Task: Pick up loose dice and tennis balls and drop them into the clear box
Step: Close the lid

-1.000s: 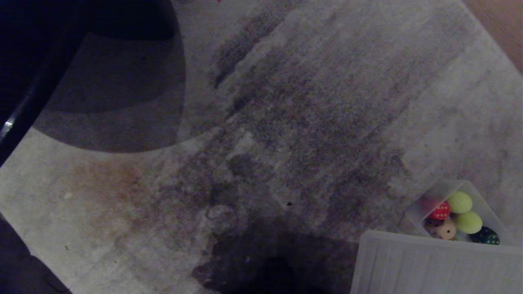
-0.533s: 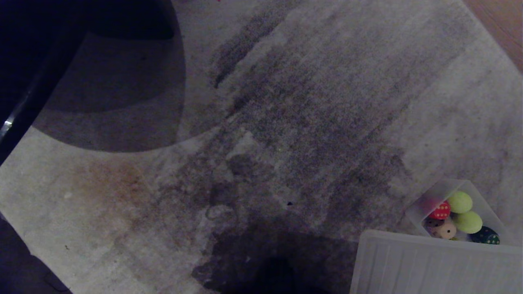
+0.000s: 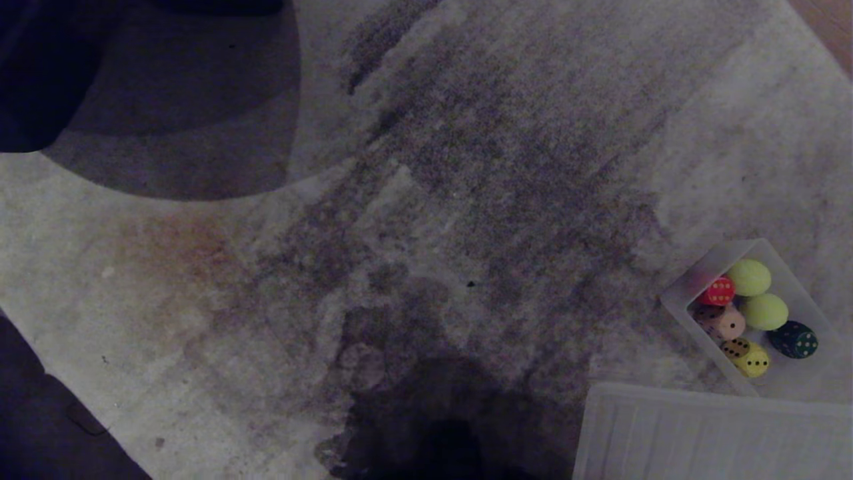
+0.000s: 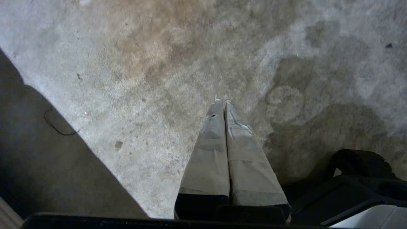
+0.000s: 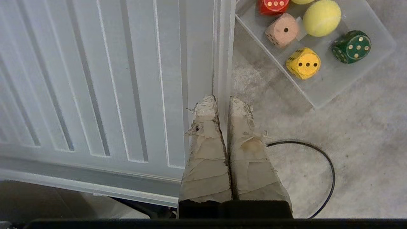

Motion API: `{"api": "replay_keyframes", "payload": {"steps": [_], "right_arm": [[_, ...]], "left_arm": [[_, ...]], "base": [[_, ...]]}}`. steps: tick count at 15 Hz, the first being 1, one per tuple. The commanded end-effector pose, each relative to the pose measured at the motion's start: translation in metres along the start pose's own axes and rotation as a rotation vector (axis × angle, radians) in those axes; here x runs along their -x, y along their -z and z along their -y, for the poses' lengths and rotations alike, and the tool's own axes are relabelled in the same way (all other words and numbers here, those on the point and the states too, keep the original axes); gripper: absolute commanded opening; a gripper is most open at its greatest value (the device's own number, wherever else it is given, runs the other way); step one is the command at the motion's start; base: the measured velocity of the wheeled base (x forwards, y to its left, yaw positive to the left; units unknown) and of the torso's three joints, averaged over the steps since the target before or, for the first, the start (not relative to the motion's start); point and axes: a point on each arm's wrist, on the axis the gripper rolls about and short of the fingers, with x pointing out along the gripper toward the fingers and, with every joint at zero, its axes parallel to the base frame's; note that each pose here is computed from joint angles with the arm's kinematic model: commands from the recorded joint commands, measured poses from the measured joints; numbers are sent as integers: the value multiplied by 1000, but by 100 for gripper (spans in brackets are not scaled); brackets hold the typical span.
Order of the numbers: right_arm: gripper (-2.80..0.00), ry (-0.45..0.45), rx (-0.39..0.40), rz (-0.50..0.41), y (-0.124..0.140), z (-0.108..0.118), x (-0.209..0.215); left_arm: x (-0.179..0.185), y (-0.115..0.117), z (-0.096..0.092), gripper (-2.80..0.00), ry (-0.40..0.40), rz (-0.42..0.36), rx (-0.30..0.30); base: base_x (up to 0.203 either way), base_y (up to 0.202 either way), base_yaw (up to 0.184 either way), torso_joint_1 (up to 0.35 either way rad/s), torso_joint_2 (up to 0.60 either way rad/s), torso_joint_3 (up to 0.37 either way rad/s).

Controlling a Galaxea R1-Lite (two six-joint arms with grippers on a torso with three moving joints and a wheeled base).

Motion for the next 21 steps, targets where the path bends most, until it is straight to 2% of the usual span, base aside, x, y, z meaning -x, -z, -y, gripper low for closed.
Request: {"api": "replay_keyframes", "payload": {"steps": [1,8,17,21], "right_arm": [[-280,-1,3,-4,0,0,0],[-280,-1,3,-4,0,0,0],[-280,-1,5,-4,0,0,0],[-280,-1,5,-4,0,0,0]], "left_arm": [[0,0,0,-280,1,-2,-3],[0,0,0,-280,2,-2,-4],[0,0,0,-280,1,-2,-1],[0,0,0,-280,1,-2,1]], "base": [[0,0,0,0,0,0],[0,0,0,0,0,0],[-2,8,-141,3,1,3],[0,1,-18,2,1,0]]}}
